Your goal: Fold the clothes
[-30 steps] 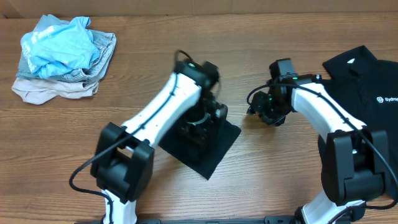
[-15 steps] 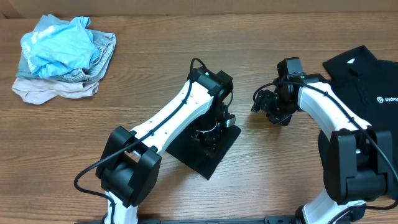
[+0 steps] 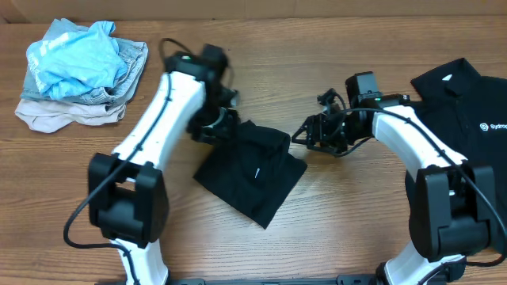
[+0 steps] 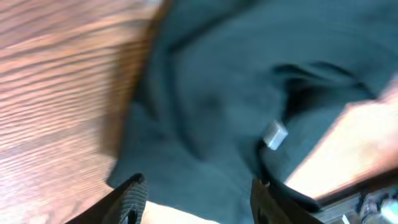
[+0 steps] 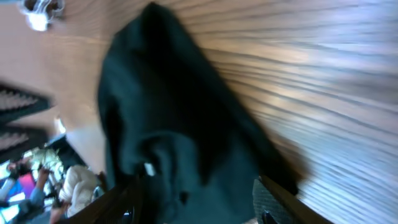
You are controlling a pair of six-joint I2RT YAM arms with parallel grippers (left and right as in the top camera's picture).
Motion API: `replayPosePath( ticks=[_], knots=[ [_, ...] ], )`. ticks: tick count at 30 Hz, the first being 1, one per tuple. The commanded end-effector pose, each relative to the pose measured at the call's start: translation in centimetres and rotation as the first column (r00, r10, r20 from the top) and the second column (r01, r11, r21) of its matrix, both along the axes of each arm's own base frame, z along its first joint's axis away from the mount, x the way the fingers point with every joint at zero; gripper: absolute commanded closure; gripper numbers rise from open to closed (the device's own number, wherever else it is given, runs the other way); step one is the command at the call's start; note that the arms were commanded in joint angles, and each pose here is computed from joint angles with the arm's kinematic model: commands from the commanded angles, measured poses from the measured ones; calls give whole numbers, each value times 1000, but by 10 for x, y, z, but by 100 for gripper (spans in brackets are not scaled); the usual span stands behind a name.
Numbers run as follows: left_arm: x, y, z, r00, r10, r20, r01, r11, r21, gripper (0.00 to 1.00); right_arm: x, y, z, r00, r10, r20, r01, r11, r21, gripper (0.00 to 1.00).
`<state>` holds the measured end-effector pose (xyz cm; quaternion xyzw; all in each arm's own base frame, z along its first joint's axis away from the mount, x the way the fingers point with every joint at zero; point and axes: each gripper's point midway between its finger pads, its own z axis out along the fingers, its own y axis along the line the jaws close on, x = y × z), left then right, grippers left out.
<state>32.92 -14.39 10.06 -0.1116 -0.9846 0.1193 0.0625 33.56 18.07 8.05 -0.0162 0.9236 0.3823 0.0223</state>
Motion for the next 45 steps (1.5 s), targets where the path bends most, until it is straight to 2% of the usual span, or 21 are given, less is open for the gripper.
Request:
replayPosePath(
  ticks=[1, 3, 4, 6, 9, 12, 15, 17, 22, 26, 29, 33, 36, 37, 39, 41, 45],
  knots=[
    [-22, 0, -17, 997, 26, -76, -29, 999, -41, 43, -4, 25, 13, 1000, 15, -4, -15, 998, 64, 46],
    [-31, -3, -34, 994, 32, -107, -40, 997, -72, 43, 4, 29, 7, 999, -47, -11, 47, 999, 9, 57],
    [-36, -6, -40, 992, 33, -122, -45, 994, -95, 44, 8, 28, 3, 996, -84, -12, 83, 996, -27, 58],
    [-48, -14, -54, 988, 21, -151, -41, 991, -129, 44, 14, 28, -1, 991, -135, -7, 134, 988, -70, 60],
    [-67, -11, -76, 984, 10, -181, -29, 994, -106, 45, 15, 37, -1, 989, -149, 1, 149, 986, -74, 60],
    [-78, -8, -89, 979, 19, -201, -40, 994, -98, 45, 18, 32, -9, 974, -227, -4, 223, 963, -152, 59],
    [-82, -5, -97, 979, 23, -202, -43, 995, -95, 44, 18, 35, -12, 969, -249, -2, 244, 954, -176, 83],
    [-82, -5, -98, 979, 24, -200, -44, 994, -96, 44, 16, 36, -12, 971, -240, -5, 235, 956, -177, 96],
    [-80, -6, -98, 981, 23, -194, -43, 994, -99, 39, -6, 10, -20, 960, -264, -95, 225, 927, -301, 96],
    [-80, -5, -98, 981, 25, -193, -45, 994, -99, 34, -15, -41, -30, 930, -356, -91, 264, 820, -509, 96],
    [-79, -4, -98, 981, 28, -193, -47, 994, -98, 28, -17, -69, -34, 914, -400, -68, 286, 753, -593, 94],
    [-79, -4, -98, 982, 27, -189, -46, 994, -100, 22, -14, -74, -34, 931, -359, -60, 260, 771, -581, 85],
    [-78, -4, -98, 982, 27, -189, -47, 994, -100, 21, -13, -75, -33, 952, -302, -50, 220, 787, -577, 62],
    [-79, -5, -97, 981, 24, -191, -44, 994, -104, 21, -13, -75, -33, 957, -286, -48, 207, 790, -577, 58],
    [-82, -10, -90, 978, 1, -209, -32, 989, -146, 20, -15, -75, -29, 960, -274, -52, 194, 791, -580, 58],
    [-83, -14, -77, 973, -34, -228, -11, 981, -195, 24, -15, -73, -20, 968, -246, -48, 176, 805, -567, 59],
    [-73, -17, -48, 972, -72, -223, 14, 967, -254, 31, -12, -48, 9, 991, -137, -14, 117, 893, -434, 58]
  ],
)
